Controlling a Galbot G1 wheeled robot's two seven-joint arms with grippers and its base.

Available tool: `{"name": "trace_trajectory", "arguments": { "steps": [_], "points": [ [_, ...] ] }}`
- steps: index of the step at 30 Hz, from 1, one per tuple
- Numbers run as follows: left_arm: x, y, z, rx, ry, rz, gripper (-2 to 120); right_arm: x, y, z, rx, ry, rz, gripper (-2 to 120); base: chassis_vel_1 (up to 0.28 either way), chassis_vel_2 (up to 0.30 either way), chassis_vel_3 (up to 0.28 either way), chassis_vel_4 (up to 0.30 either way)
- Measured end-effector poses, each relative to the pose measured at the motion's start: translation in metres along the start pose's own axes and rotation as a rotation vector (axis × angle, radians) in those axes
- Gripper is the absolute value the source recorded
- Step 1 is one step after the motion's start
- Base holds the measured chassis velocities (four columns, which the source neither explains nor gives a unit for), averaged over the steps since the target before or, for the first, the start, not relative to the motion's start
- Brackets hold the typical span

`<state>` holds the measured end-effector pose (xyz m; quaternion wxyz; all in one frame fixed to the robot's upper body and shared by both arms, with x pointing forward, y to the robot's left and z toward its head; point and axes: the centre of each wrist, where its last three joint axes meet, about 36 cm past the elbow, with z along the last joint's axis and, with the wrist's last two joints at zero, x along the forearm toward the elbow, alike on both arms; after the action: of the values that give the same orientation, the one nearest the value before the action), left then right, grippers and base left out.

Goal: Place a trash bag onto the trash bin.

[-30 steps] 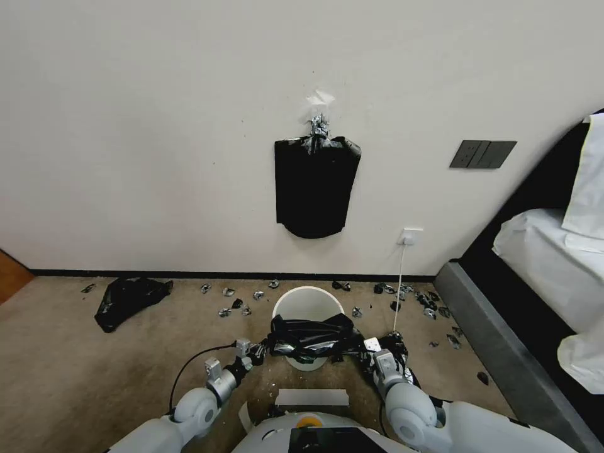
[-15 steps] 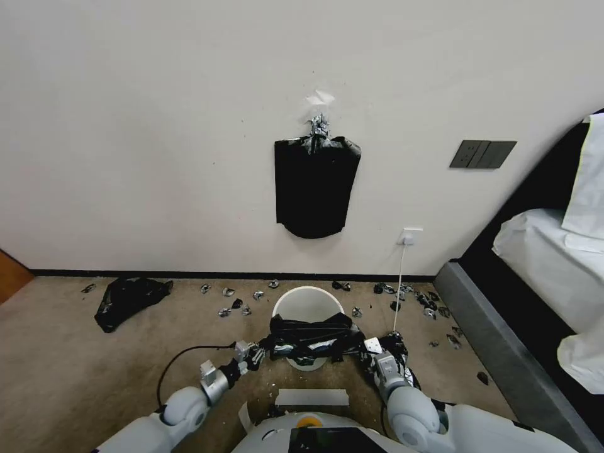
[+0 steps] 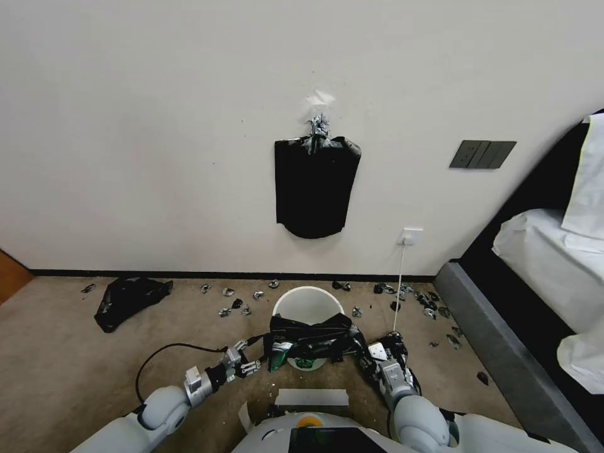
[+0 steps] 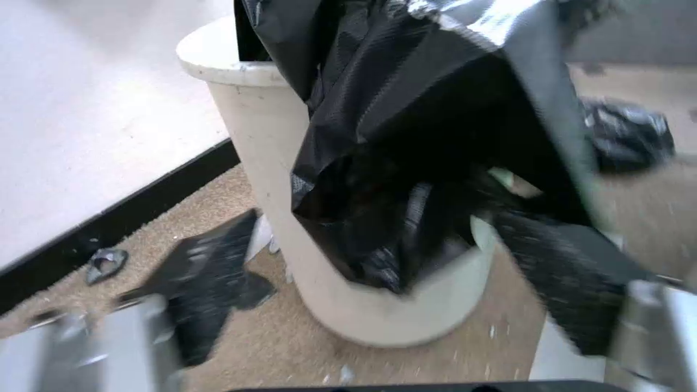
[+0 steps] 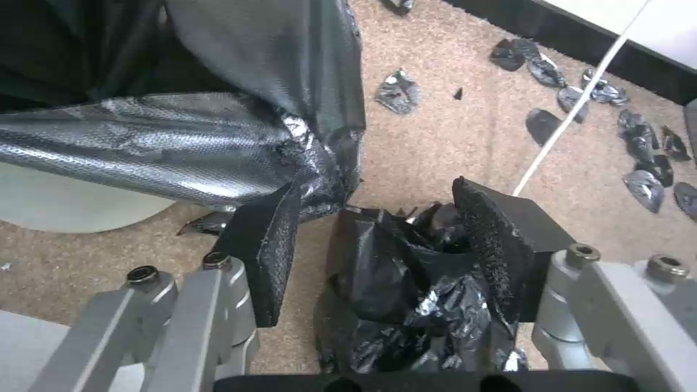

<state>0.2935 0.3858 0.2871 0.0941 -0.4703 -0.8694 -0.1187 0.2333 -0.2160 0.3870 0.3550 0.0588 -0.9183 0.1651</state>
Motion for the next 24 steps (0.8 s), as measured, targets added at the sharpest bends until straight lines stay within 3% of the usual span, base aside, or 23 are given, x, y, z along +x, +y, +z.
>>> {"name": "trace_trajectory", "arguments": {
  "steps": [9, 16, 17, 21, 24],
  "points": [
    [0.016, 0.024, -0.010, -0.071, 0.015, 0.013, 96, 0.006, -0.002, 0.000, 0.001, -0.007, 0.010, 58, 0.000, 0.000, 0.000, 0.000],
    [0.020, 0.062, -0.039, -0.144, -0.077, -0.091, 95, 0.009, -0.022, -0.001, 0.057, -0.062, 0.064, 58, 0.000, 0.000, 0.000, 0.000],
    [0.019, 0.074, -0.052, -0.164, -0.117, -0.136, 95, 0.007, -0.029, -0.005, 0.080, -0.099, 0.083, 58, 0.000, 0.000, 0.000, 0.000],
    [0.016, 0.088, -0.070, -0.168, -0.174, -0.202, 96, -0.001, -0.046, -0.014, 0.142, -0.206, 0.105, 58, 0.000, 0.000, 0.000, 0.000],
    [0.013, 0.094, -0.088, -0.153, -0.241, -0.276, 97, -0.025, -0.077, -0.029, 0.274, -0.420, 0.096, 58, 0.000, 0.000, 0.000, 0.000]
  ]
}}
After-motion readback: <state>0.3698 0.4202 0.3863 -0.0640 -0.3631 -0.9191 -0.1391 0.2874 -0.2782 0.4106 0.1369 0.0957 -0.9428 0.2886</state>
